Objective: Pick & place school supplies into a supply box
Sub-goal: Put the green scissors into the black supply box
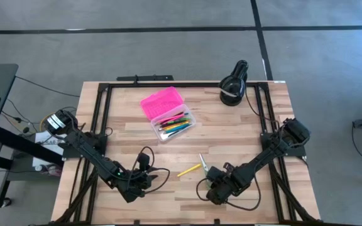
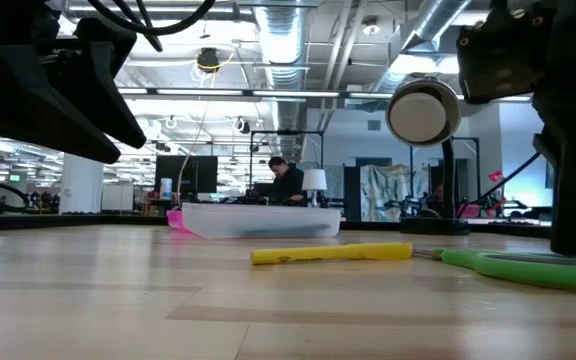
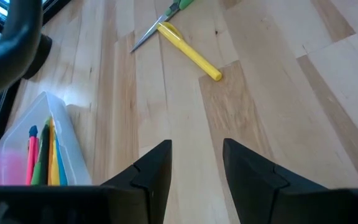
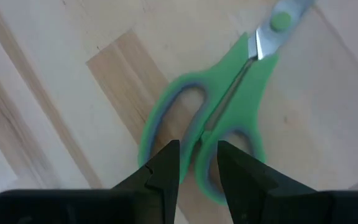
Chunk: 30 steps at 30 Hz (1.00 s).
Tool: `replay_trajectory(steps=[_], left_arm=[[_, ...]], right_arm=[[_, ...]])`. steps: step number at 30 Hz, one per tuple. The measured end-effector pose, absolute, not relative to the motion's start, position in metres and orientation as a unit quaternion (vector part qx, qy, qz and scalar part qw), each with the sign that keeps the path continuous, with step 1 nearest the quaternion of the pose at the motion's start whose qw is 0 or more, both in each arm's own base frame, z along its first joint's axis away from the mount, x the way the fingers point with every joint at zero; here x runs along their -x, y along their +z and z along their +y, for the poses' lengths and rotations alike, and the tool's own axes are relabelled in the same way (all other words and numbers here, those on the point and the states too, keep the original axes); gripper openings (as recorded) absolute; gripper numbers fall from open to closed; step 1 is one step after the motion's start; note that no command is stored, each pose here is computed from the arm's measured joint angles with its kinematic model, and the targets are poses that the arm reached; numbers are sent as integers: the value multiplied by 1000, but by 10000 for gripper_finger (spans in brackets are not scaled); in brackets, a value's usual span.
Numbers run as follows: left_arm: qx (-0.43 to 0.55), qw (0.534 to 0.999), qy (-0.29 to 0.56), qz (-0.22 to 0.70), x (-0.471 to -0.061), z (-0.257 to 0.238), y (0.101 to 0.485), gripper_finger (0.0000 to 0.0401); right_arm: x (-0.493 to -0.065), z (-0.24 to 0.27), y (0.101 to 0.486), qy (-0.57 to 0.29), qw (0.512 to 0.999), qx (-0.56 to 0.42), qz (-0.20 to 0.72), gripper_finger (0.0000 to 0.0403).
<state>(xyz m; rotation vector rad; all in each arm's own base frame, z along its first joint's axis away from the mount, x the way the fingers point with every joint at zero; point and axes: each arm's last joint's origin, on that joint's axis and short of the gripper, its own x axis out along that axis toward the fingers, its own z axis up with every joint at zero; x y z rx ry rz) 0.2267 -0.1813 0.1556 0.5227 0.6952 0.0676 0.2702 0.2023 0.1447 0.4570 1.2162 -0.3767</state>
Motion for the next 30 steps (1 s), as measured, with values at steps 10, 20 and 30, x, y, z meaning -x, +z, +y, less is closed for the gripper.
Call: replay_trajectory(steps=[10, 20, 30], left_arm=[[-244, 906, 14, 345, -226, -182, 155, 139], [-244, 906, 14, 345, -226, -182, 155, 139], [-244, 906, 14, 345, -226, -182, 155, 139]], right_arm=[[-278, 196, 139, -181, 767, -231, 570, 104], [-282, 193, 122, -188, 735, -234, 608, 103], [-282, 184, 122, -202, 708, -247, 630, 98]])
